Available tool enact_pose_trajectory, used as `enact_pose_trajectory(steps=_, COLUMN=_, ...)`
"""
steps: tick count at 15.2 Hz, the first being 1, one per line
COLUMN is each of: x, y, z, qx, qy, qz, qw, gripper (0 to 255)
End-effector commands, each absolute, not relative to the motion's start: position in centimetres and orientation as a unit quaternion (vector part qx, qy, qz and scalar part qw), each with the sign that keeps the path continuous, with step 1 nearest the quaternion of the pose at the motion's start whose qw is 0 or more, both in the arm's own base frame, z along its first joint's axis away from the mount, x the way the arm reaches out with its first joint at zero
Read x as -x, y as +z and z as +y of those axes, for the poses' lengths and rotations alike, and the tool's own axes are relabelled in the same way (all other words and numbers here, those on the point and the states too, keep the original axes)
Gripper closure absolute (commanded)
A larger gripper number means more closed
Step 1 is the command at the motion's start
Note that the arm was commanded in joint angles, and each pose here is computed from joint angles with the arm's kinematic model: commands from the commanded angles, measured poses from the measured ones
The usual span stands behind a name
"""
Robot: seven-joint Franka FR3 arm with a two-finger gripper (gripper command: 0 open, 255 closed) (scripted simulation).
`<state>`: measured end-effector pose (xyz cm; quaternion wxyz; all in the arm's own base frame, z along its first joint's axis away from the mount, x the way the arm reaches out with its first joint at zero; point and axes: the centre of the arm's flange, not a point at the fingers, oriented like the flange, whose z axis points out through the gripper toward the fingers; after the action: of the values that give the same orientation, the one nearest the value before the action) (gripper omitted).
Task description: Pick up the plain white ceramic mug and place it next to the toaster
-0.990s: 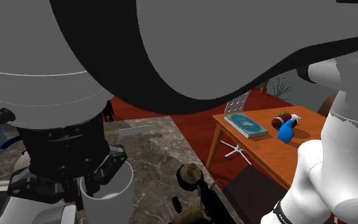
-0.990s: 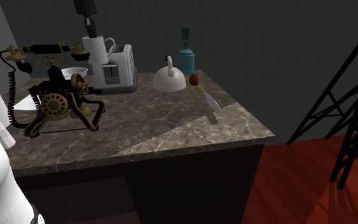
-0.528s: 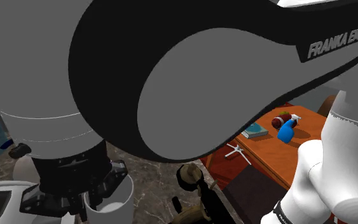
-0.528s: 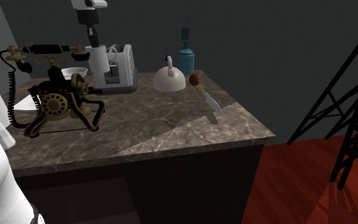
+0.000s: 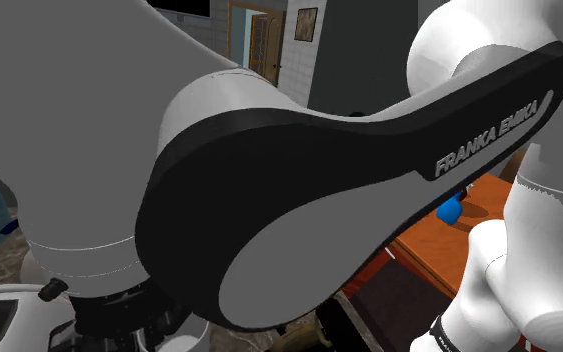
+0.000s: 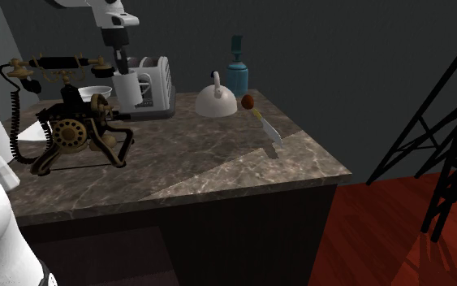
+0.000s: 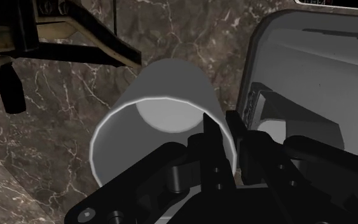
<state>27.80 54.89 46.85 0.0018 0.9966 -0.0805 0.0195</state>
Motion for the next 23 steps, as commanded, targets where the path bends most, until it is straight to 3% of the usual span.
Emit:
enact_pose_trajectory(steps=1, x=-27.8, y=45.7, z=54.8, qx=-0.997, qy=0.020, qz=-0.081, qw=0.002, gripper=255)
enact_pose_trajectory(steps=23, x=-27.8, y=36.2, z=54.8, qx=-0.997, qy=0.020, qz=-0.081, qw=0.002, gripper=255)
